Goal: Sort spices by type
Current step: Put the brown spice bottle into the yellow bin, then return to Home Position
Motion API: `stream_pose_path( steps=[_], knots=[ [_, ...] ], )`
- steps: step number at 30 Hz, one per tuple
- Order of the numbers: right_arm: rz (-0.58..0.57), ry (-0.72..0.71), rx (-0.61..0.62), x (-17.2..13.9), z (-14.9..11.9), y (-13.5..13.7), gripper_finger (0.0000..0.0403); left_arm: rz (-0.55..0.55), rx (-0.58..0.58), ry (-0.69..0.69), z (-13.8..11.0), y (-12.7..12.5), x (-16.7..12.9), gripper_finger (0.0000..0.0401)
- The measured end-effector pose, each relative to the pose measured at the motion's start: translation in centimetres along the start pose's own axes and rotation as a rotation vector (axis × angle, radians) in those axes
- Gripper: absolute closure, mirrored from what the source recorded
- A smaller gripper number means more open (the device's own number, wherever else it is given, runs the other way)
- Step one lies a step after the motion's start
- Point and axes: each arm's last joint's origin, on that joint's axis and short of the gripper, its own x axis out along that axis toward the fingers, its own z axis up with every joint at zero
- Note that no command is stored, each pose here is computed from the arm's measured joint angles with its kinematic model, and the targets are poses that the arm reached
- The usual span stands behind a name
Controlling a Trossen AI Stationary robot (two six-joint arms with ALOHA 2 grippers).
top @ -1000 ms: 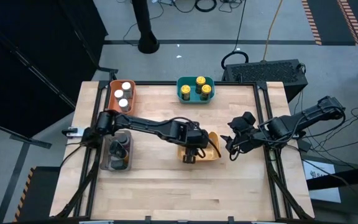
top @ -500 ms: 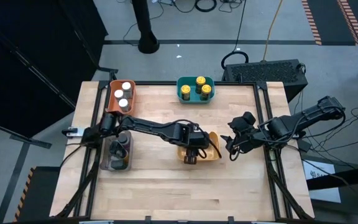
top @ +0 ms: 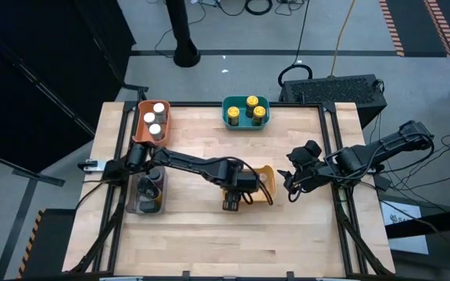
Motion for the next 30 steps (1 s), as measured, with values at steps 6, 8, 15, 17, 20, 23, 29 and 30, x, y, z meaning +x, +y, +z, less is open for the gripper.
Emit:
stream_pose_path(
  steps=[6,8,15,17,20,23,29,30],
  knots=[
    [0.000,0.000,0.000,0.0,0.0,0.0,0.0103,-0.048,-0.004,-0.017,0.2,0.0,0.0,0.0206],
    [0.000,0.000,0.000,0.0,0.0,0.0,0.0103,-0.049,-0.005,-0.021,0.2,0.0,0.0,0.0206],
    [0.000,0.000,0.001,0.0,0.0,0.0,0.0103,-0.051,-0.004,-0.036,0.4,-0.1,0.4,0.0148],
    [0.000,0.000,0.001,0.0,0.0,0.0,0.0103,-0.050,-0.004,-0.037,0.4,-0.1,0.4,0.0143],
    [0.000,0.000,0.001,0.0,0.0,0.0,0.0103,-0.045,-0.005,-0.045,0.5,-0.1,0.3,0.0141],
    [0.000,0.000,0.001,0.0,0.0,0.0,0.0103,-0.042,0.002,-0.043,0.4,0.0,0.1,0.0139],
    [-0.002,-0.004,-0.006,0.0,0.0,0.0,0.0103,-0.032,0.013,-0.070,0.2,0.2,-2.6,0.0138],
    [-0.002,-0.004,-0.006,0.0,0.0,0.0,0.0103,-0.024,0.022,-0.078,0.2,0.3,-3.2,0.0138]
  ],
)
